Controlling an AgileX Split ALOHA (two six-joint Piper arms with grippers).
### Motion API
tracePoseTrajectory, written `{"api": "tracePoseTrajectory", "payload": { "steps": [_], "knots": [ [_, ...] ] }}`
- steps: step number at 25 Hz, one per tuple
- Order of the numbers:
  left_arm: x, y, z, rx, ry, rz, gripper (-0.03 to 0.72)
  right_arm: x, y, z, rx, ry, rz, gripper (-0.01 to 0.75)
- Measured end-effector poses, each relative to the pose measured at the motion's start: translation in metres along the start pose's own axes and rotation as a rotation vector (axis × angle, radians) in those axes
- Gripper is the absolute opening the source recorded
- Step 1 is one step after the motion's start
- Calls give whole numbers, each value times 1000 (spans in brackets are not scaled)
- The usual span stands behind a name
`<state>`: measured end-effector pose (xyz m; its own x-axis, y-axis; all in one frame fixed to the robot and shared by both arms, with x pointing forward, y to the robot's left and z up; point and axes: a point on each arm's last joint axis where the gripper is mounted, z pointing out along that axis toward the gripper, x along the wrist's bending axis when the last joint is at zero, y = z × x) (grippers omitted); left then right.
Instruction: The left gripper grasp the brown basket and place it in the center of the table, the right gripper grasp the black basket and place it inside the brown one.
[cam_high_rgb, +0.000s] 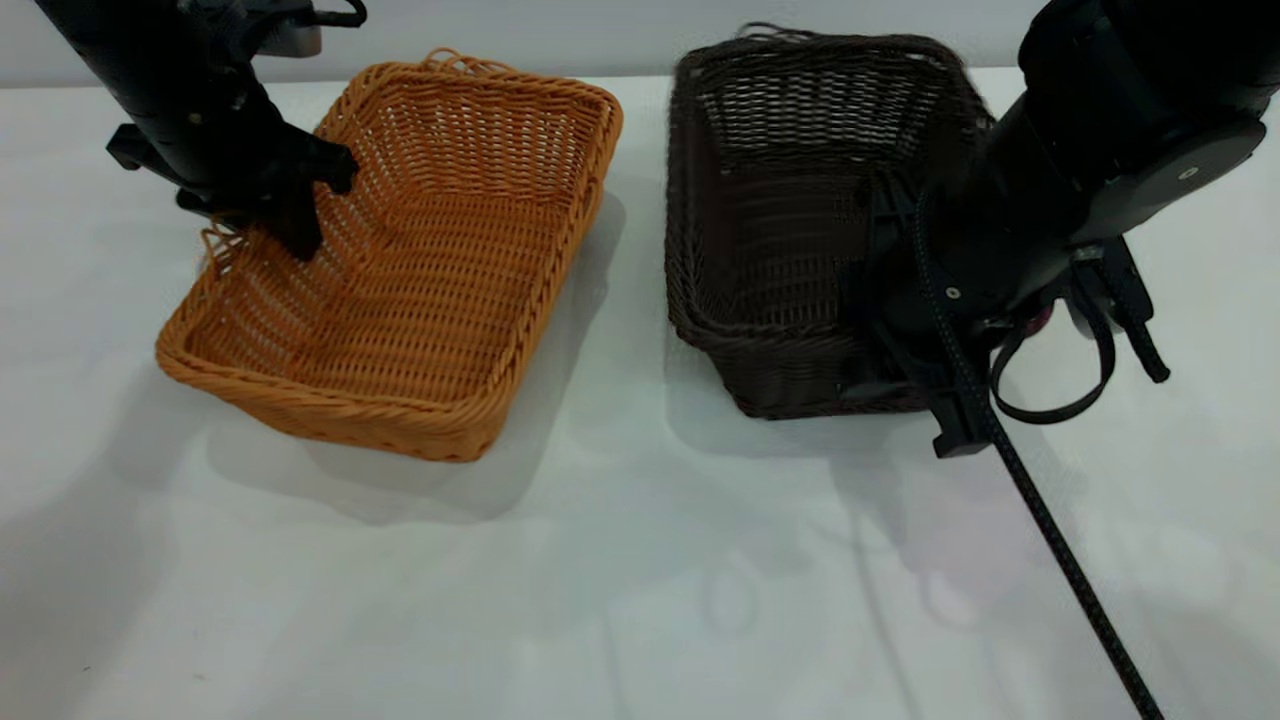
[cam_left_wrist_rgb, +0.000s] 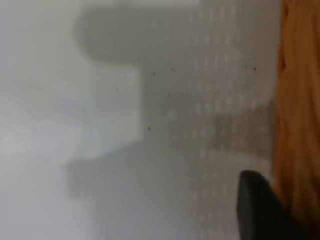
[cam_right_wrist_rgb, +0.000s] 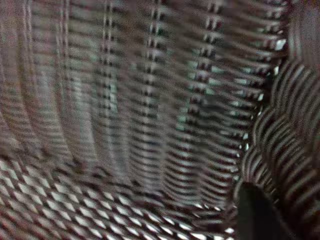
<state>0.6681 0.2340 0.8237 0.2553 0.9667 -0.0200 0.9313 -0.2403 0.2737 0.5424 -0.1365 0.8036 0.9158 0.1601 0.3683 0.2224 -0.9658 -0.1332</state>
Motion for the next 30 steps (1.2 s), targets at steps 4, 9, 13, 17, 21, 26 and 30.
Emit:
{"api": "tracePoseTrajectory", "payload": {
  "steps": [4, 9, 13, 17, 21, 26, 30],
  "knots": [
    [-3, 0, 0, -1, -3, 2, 85, 4, 1, -3, 5, 14, -18, 93],
    [-7, 4, 0, -37, 2, 56, 85, 29, 27, -31, -6, 110, -129, 93],
    [-14, 9, 0, -86, 10, 191, 85, 54, 70, -68, 7, 231, -298, 93],
    [-39, 18, -3, -161, 35, 558, 85, 59, 110, -94, 124, 309, -380, 92],
    [-87, 19, -4, -198, 38, 965, 85, 57, 139, -110, 247, 314, -514, 92],
    [-141, 10, -5, -218, 14, 1325, 85, 69, 155, -131, 322, 306, -713, 92],
    [-155, 5, -1, -217, 2, 1384, 85, 82, 158, -143, 340, 325, -780, 92]
  ]
}}
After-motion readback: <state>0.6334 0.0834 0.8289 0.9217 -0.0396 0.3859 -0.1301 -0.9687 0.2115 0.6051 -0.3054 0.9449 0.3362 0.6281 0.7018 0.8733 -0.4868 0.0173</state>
